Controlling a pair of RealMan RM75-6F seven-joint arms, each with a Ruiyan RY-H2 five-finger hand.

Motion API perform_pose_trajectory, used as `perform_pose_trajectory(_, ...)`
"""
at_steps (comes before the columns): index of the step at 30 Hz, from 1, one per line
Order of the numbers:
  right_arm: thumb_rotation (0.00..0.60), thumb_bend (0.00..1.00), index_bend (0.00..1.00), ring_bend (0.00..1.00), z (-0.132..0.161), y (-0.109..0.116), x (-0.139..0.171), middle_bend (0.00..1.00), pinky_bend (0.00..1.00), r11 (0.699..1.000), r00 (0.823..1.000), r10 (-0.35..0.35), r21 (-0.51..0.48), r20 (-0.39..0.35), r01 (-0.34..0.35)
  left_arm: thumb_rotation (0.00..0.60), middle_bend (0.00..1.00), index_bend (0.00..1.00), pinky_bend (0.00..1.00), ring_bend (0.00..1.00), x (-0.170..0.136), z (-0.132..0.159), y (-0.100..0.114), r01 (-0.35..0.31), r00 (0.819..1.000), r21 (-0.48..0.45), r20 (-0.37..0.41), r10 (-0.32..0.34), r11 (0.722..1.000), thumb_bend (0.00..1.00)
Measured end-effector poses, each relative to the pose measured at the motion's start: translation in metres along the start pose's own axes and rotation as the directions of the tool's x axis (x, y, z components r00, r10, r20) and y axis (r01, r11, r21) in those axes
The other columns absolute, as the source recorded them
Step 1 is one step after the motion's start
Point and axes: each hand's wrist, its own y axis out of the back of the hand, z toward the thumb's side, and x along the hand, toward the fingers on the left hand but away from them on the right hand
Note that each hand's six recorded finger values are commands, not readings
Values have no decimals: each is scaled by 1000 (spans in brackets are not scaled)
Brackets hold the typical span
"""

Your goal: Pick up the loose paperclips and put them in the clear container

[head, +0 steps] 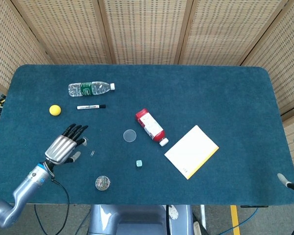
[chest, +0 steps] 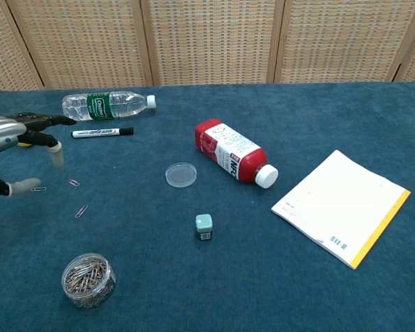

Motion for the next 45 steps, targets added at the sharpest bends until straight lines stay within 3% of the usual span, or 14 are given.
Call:
perform_pose_trajectory(7,600,0,0,0,1,-2,-1,0,0,1000,1000,4,6,0,-4,600,0,455,0,0,12,-54,-8,8,984,-57,-178,-18,998,419)
perform_pose_trajectory(19,600,0,0,0,1,-4,-2,0,0,1000,1000,9,8,3,-9,600,0,479,0,0,22,-69,-34,82,956,-144,-269,-118,986,419)
perform_pose_trajectory(32,600,0,0,0,0,-4,-3,0,0,1000,1000,13,2,7,-13,600,0,493,0,0,33,-66,-48,97,945,-176,-292,-146,980,419)
perform_pose_trajectory(45,600,0,0,0,-1,-4,-3,0,0,1000,1000,13,-1,7,-13,600,0,493,0,0,35,-60,-60,99,947,-172,-286,-146,980,416)
